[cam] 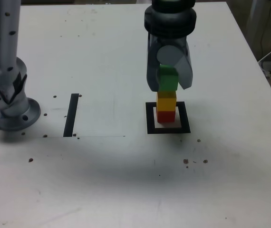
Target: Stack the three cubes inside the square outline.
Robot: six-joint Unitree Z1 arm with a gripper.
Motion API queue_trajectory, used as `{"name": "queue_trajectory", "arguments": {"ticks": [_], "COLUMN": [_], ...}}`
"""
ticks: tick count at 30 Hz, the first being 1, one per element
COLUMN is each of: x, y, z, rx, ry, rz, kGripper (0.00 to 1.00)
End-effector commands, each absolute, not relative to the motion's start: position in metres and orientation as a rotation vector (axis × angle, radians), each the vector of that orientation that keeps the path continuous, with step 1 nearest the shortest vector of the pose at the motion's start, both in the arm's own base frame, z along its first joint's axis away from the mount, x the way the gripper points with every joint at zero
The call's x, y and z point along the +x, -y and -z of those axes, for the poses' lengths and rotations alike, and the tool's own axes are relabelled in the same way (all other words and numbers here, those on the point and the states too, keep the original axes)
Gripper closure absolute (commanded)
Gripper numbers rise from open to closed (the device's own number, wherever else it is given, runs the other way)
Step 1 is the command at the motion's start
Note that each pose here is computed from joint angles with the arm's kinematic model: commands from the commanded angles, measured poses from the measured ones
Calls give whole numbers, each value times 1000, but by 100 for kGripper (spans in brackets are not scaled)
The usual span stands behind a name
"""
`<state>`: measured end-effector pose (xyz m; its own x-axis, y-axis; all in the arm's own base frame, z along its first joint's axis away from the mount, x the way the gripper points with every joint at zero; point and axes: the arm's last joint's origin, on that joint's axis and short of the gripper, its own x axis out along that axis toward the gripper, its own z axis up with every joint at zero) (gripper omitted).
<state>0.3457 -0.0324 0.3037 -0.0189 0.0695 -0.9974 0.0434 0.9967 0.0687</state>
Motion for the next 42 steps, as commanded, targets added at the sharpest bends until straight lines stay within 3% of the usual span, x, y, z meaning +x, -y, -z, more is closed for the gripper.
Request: {"name": "queue_trajectory", "arguments": {"ticks": [1,10,12,16,19,25,34,38,42], "x": [346,344,344,343,343,339,311,295,279], "y": [35,42,42,43,43,42,33,28,25], "z": [-303,-298,-295,-288,-286,-292,-319,-324,-320], "rx": [89,92,90,83,80,83,101,94,77], "ry": [-1590,-1592,-1595,-1601,-1597,-1575,-1509,-1510,-1543], "rz": [-18,-11,-8,1,4,-5,-111,-134,-132], "kGripper": [73,72,60,16,1,1,1,1,1]}}
